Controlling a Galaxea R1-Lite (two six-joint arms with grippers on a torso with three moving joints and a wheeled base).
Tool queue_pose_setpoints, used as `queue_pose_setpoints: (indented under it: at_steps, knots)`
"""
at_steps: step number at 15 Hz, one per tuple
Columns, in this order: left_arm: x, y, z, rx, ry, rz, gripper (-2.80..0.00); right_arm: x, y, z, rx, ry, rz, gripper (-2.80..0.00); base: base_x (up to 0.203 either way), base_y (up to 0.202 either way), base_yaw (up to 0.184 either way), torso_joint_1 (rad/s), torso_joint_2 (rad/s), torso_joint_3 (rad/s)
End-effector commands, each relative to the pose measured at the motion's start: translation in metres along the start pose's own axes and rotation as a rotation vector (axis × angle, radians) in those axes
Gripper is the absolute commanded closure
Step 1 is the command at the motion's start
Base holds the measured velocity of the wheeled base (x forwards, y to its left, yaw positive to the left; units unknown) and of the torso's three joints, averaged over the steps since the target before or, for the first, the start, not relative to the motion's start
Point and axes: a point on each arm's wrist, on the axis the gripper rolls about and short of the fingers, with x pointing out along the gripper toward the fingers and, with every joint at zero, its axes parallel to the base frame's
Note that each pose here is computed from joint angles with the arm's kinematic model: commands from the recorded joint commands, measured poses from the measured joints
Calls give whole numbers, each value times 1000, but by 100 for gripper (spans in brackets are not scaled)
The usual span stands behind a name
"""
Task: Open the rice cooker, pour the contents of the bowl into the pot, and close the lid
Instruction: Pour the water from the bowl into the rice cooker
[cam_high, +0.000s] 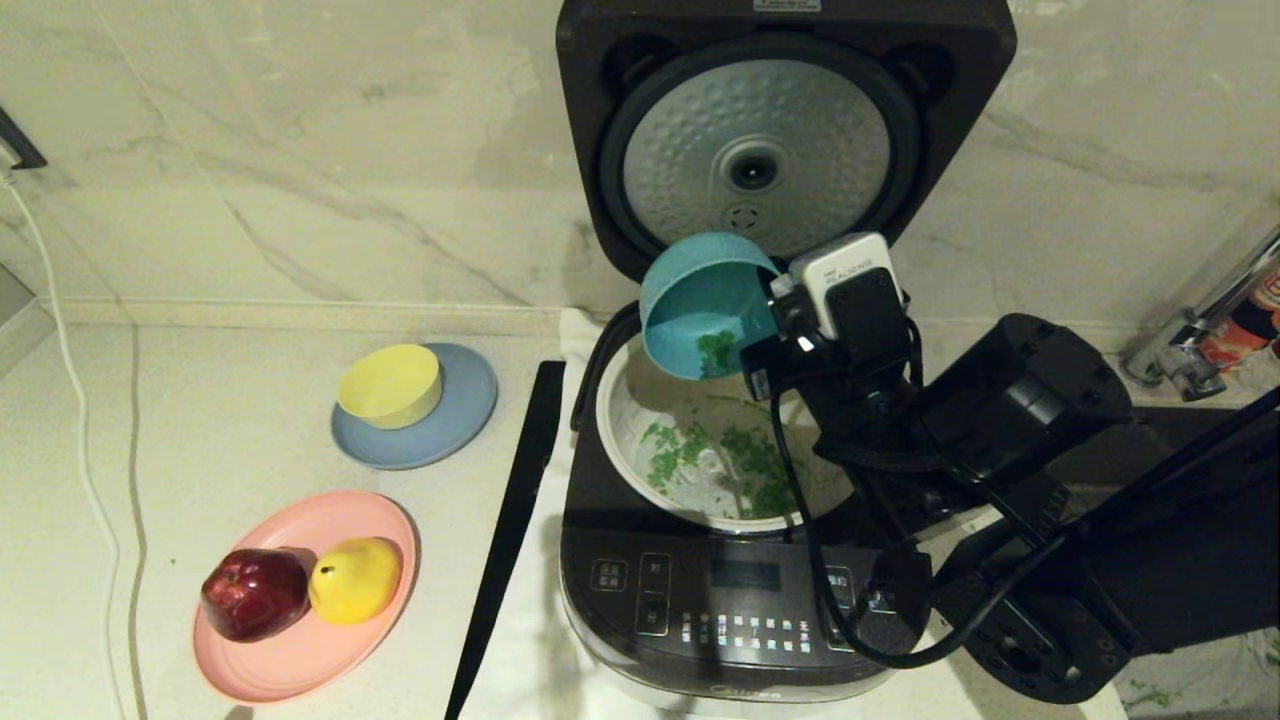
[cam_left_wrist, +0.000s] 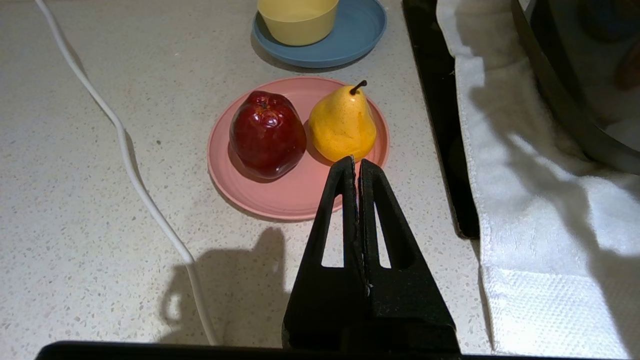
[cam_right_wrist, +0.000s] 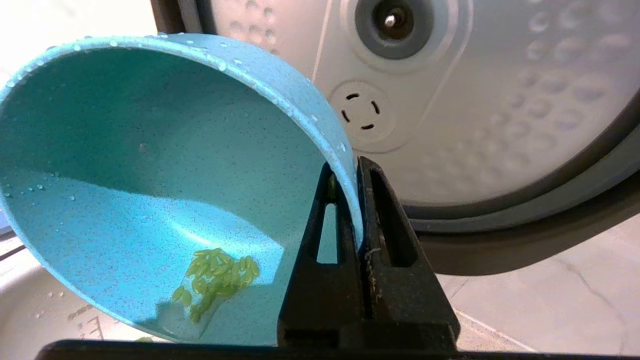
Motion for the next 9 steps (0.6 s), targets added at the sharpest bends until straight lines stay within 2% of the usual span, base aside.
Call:
queue_pose_setpoints:
  at_steps: [1, 9]
  knots:
    - [0, 0, -2, 1, 6, -1, 0, -1, -1, 0, -4, -1, -3, 0, 0, 0, 0, 0, 0, 0]
    - [0, 0, -2, 0, 6, -1, 0, -4, 4, -2, -26, 2, 22, 0, 0, 0, 0, 0, 0, 0]
